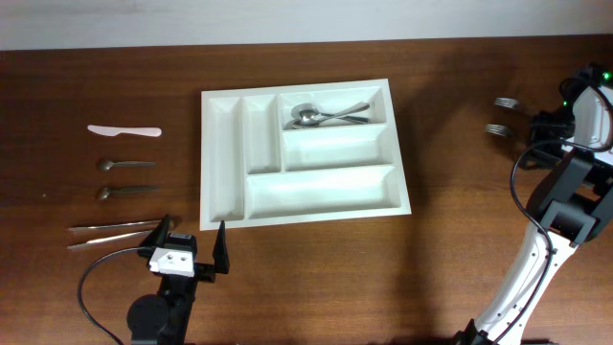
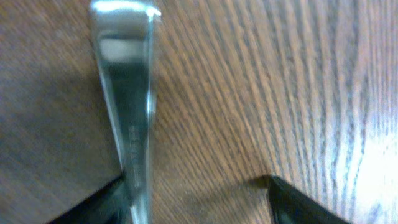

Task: Pack container
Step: 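Close the right gripper on the upper silver fork's handle and lift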

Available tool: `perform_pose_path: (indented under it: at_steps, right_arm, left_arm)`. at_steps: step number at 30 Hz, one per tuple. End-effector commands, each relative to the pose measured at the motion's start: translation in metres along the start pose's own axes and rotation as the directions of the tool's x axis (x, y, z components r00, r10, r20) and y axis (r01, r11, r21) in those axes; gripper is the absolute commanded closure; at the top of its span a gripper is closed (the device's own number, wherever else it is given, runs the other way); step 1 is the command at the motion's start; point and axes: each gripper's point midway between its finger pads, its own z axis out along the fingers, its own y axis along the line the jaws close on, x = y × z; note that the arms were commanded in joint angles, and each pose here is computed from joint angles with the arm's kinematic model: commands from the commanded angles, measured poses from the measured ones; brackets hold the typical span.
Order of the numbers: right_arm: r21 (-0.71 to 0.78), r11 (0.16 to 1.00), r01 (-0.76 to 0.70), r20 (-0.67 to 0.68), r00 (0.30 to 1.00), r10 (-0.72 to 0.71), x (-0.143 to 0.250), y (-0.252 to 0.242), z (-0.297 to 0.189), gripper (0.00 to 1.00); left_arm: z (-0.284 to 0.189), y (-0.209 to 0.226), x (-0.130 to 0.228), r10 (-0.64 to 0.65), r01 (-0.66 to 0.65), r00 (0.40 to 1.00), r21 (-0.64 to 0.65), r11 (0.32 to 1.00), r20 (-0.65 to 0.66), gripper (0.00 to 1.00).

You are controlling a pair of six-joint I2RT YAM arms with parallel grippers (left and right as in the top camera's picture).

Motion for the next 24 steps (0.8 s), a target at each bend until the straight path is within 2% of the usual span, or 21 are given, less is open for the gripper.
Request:
perform_pose_path:
  at_steps: [1, 7, 13, 16, 21, 24]
  right_arm:
    - [0.067, 0.998, -0.015, -0.005, 1.000, 0.015, -0.0019, -0.0108, 0.0254, 0.49]
    - [0.067, 0.998, -0.015, -0.005, 1.000, 0.015, -0.0020, -0.0108, 0.0254, 0.69]
    - [0.067, 0.998, -0.013, -0.006, 1.000, 0.014, -0.0012, -0.0109, 0.0254, 0.81]
    - [0.068, 0.998, -0.013, -0.007, 1.000, 0.014, -0.0011, -0.0110, 0.0254, 0.83]
    - [0.066, 0.998, -0.013, -0.010, 1.000, 0.014, -0.0006, -0.0106, 0.0250, 0.94]
    - [0.060, 0.998, -0.013, -0.026, 1.000, 0.014, 0.0020, -0.0094, 0.0238, 0.96]
  left_arm:
    - [-0.0003, 0.0018, 0.0008, 0.008, -0.008, 1.000, -0.009, 1.000, 0.001, 0.01]
    - [-0.0003, 0.0018, 0.0009, 0.008, -0.008, 1.000, -0.009, 1.000, 0.001, 0.01]
    - [-0.0003, 0.0018, 0.0009, 0.008, -0.008, 1.000, -0.009, 1.000, 0.001, 0.01]
    - [-0.0003, 0.0018, 0.0008, 0.008, -0.008, 1.000, -0.009, 1.000, 0.001, 0.01]
    - [-0.0003, 0.0018, 0.0009, 0.008, -0.008, 1.000, -0.008, 1.000, 0.001, 0.01]
    - [-0.0003, 0.0018, 0.0009, 0.008, -0.008, 1.000, -0.008, 1.000, 0.001, 0.01]
